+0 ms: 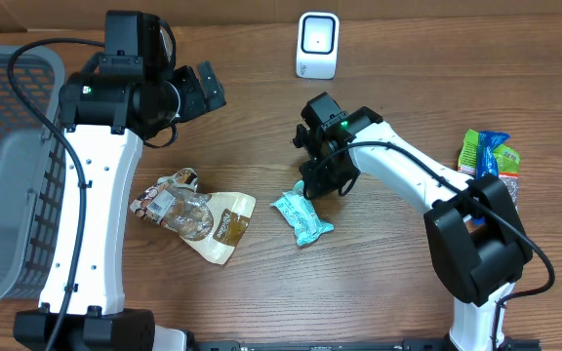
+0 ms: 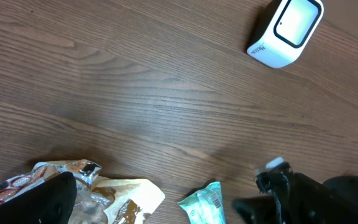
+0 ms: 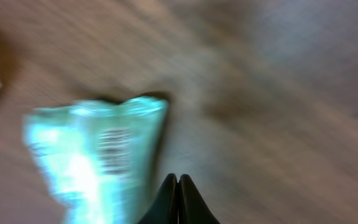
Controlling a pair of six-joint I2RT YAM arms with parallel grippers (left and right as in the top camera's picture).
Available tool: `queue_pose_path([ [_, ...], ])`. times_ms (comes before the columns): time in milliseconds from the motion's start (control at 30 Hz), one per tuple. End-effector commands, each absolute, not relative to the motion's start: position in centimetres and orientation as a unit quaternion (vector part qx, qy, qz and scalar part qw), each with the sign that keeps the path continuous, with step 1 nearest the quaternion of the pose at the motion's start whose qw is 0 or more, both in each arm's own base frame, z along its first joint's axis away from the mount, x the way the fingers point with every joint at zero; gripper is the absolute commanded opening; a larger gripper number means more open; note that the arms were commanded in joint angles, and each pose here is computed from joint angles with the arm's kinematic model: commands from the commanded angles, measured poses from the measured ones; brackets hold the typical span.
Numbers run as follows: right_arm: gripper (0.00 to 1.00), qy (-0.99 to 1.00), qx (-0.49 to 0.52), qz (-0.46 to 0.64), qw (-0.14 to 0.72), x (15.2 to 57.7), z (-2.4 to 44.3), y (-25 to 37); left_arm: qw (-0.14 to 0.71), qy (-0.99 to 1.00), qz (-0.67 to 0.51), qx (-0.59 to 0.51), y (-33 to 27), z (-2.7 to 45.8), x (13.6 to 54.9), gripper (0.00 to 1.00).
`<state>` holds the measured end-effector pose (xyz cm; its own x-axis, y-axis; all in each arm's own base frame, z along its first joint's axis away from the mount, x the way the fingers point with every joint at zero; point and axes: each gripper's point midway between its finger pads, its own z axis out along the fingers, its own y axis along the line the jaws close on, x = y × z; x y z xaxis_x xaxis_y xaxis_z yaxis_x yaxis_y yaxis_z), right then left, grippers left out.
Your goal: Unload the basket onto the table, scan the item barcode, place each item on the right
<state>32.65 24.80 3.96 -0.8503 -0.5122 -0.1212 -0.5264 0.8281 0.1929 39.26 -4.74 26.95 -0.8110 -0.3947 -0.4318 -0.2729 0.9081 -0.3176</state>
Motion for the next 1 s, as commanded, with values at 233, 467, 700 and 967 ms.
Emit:
queue_pose_path([
  [233, 0.43, 0.940, -0.298, 0.163, 0.040, 33.7, 8.7, 25.8, 0.251, 0.944, -0.119, -0.178, -4.7, 26.8, 39.5, 1.00],
  [467, 0.45, 0.952, -0.194, 0.221, -0.079, 29.0, 6.2, 25.1, 0.251, 0.944, -0.119, -0.178, -4.7, 26.8, 39.5, 1.00],
  [700, 0.35, 0.955, -0.095, 0.232, -0.156, 25.7, 4.3, 25.0, 0.251, 0.944, -0.119, -0.178, -4.7, 26.8, 39.5, 1.00],
  [967, 0.24, 0.971, -0.096, 0.163, -0.143, 25.1, 1.4, 23.0, 0.251, 0.944, -0.119, -0.178, -4.7, 26.7, 39.5, 1.00],
])
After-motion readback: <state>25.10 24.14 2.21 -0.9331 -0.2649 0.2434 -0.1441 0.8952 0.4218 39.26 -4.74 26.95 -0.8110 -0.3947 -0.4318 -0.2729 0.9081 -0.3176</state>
